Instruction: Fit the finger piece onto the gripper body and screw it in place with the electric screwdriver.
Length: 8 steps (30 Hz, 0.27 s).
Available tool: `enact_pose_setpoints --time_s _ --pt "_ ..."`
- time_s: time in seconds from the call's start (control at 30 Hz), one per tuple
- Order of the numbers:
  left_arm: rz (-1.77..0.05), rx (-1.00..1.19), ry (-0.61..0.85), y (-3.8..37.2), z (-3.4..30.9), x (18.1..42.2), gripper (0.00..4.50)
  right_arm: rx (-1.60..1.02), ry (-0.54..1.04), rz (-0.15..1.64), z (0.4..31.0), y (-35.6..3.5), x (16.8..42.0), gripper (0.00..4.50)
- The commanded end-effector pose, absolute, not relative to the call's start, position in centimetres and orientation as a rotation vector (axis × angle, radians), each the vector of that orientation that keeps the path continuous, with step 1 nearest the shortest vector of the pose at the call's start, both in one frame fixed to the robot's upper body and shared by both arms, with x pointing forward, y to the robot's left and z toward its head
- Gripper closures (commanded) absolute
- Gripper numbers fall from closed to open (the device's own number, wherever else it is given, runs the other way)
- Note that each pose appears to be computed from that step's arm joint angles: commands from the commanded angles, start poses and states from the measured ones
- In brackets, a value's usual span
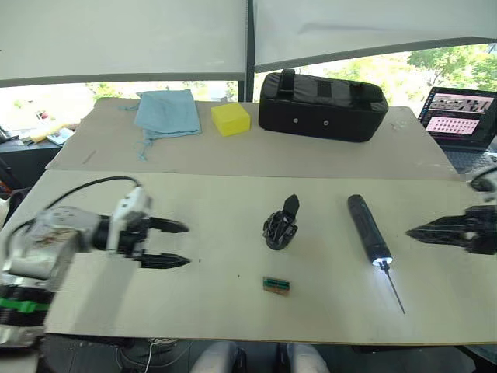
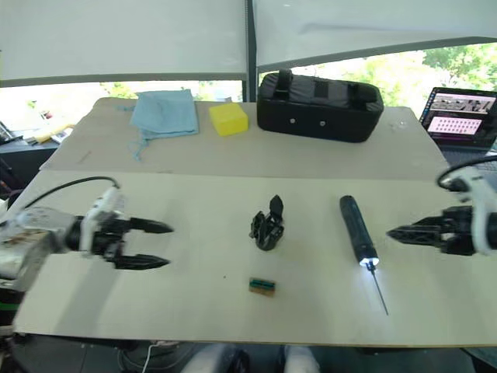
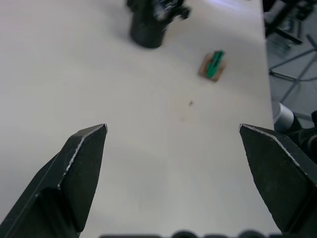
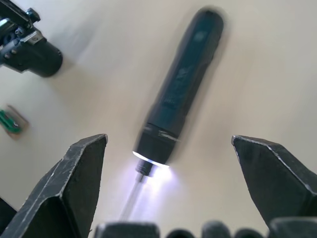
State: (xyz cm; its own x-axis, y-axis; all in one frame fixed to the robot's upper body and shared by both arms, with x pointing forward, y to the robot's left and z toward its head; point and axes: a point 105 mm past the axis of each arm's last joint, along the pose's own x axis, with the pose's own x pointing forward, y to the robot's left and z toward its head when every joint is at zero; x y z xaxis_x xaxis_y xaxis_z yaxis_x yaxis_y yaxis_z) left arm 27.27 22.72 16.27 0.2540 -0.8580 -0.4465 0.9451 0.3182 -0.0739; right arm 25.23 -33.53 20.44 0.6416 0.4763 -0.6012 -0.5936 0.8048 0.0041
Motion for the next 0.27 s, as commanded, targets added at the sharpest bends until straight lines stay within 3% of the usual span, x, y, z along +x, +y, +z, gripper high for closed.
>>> enact_pose_setpoints --time_s 0.03,0.27 --pt "-1.173 0.257 0.450 25.4 16.8 27.3 0.00 -0.447 0.532 0.597 22.0 -36.9 24.2 0.05" --pt "-1.096 0.284 0.434 27.0 16.6 28.3 0.00 -0.444 0.412 0.562 22.5 -39.7 23.5 0.05"
